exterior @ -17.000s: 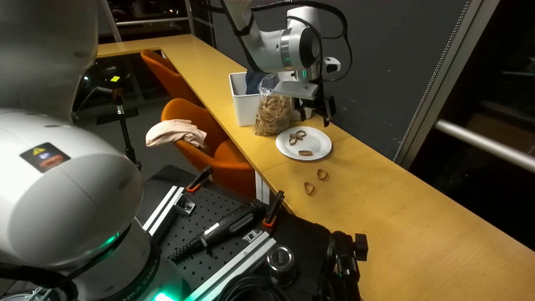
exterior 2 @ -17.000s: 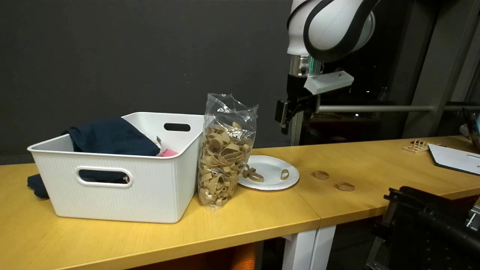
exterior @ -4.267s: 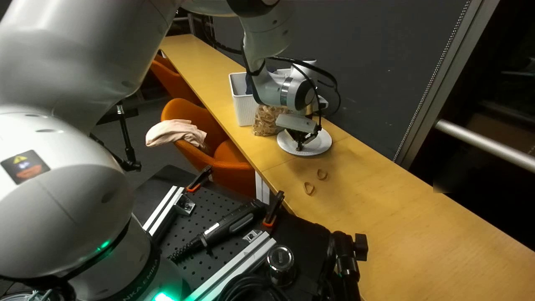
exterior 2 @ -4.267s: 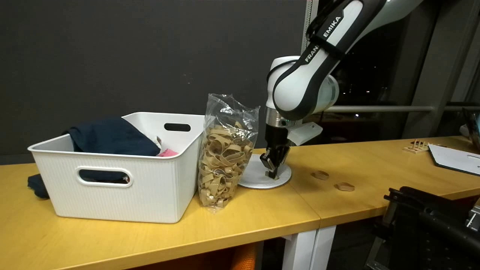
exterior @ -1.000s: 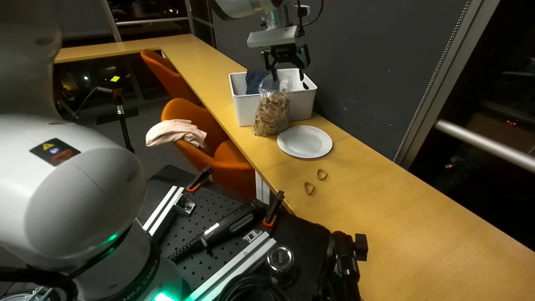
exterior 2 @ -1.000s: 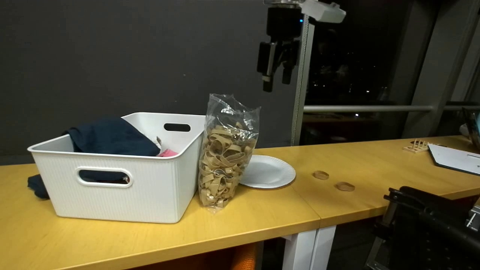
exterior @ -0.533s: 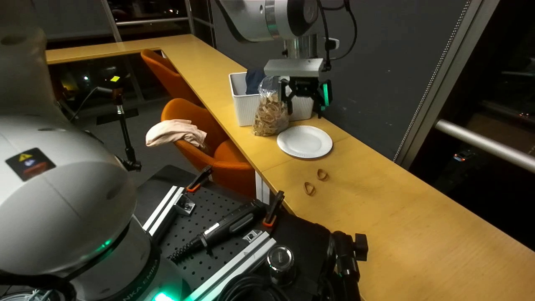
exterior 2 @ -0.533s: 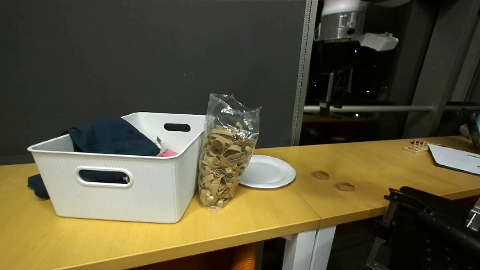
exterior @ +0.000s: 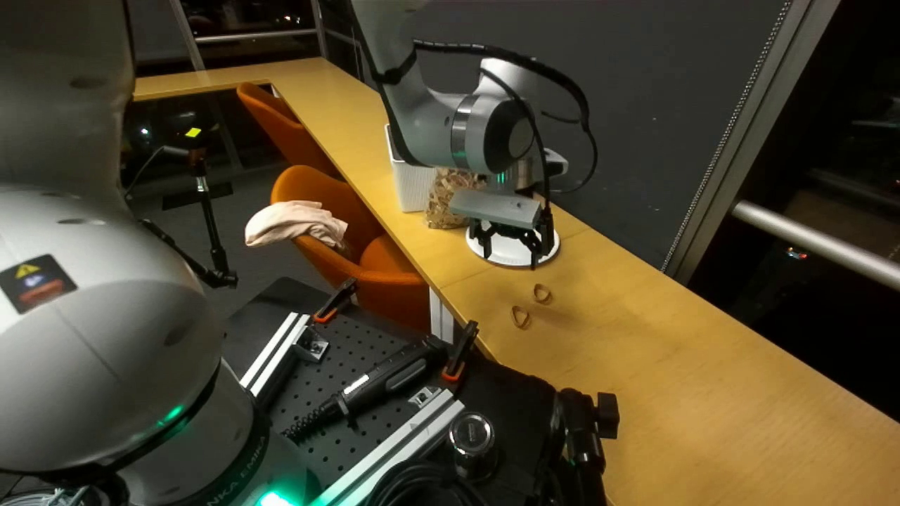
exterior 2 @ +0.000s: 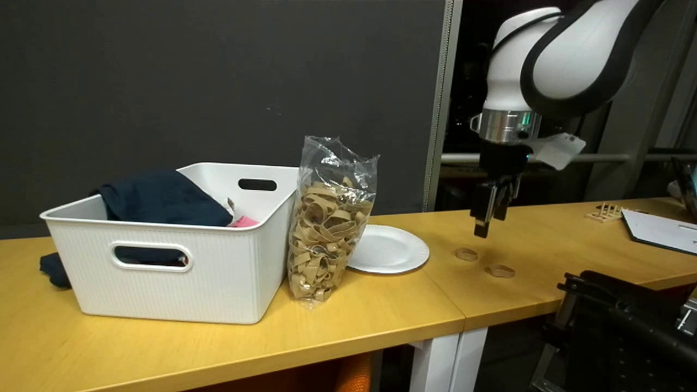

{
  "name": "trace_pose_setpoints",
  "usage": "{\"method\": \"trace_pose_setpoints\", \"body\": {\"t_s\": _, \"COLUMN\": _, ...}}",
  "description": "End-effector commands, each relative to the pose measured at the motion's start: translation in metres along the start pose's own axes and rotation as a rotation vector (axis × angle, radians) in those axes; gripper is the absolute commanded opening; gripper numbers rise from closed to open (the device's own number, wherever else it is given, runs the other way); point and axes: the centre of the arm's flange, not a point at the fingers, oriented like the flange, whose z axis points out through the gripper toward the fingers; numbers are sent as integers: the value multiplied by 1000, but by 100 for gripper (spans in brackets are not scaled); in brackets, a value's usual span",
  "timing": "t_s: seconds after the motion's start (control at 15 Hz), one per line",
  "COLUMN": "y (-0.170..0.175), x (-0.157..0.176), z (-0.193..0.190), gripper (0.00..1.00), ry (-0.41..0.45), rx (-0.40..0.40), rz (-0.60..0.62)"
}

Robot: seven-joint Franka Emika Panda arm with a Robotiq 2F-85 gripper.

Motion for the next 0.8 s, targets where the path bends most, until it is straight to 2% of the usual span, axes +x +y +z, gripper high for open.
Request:
{"method": "trace_pose_setpoints", "body": {"t_s": 0.0, "y": -11, "x": -7, "z": 38, "gripper": 100, "ry": 51, "rx": -11, "rz": 6}}
{"method": "trace_pose_setpoints", "body": {"t_s": 0.4, "y": 5, "x": -37, "z": 64, "gripper": 100, "ry": 33, "rx": -29, "rz": 46}}
{"method": "trace_pose_setpoints", "body": {"t_s": 0.73, "y": 13, "x": -18, "z": 95, "gripper": 100, "ry": 41, "rx": -37, "rz": 56}}
